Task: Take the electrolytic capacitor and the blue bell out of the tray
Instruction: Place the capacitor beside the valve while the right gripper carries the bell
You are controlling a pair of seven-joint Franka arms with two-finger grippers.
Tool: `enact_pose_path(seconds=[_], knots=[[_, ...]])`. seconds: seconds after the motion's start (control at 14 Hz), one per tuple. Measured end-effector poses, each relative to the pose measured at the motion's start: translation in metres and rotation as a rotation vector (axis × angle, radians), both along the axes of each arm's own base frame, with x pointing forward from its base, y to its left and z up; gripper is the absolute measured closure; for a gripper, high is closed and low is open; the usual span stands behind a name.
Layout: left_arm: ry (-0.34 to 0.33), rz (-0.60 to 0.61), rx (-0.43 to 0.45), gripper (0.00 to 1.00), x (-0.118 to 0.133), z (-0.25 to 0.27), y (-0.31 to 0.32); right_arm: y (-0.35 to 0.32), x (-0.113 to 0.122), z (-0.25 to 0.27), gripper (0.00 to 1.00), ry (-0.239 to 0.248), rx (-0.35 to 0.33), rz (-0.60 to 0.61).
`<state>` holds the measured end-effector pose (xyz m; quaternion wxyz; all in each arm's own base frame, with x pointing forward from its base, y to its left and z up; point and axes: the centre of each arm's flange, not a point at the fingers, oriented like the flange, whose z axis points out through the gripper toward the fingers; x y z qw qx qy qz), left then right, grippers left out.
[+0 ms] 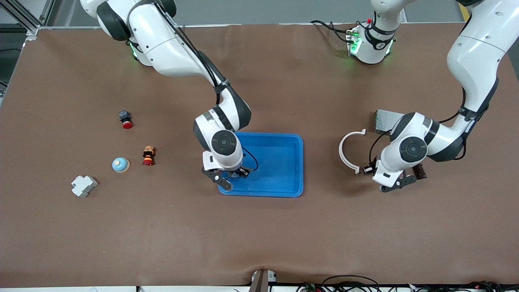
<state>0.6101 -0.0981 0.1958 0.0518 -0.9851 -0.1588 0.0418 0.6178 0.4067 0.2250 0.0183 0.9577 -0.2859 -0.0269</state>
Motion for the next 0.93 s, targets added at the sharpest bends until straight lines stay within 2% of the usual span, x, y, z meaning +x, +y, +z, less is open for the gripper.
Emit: enact_pose_path(seconds=[0.29,0.5,0.86,0.93], knots=[[-0.003,-0.002,-0.012,0.67,0.000,-0.004,-0.002,-0.090,0.044,0.062,0.35,0.042,0.039,0.133],[-0.003,-0.011,-0.010,0.67,0.000,-0.009,-0.002,-0.155,0.069,0.078,0.35,0.042,0.056,0.258],[-0.004,-0.007,-0.010,0.67,0.000,-0.010,0.000,-0.257,0.095,0.072,0.35,0.053,-0.008,0.462],[-0.005,-0.007,-0.010,0.62,0.001,-0.010,0.000,-0.271,0.098,0.071,0.35,0.054,-0.012,0.491]])
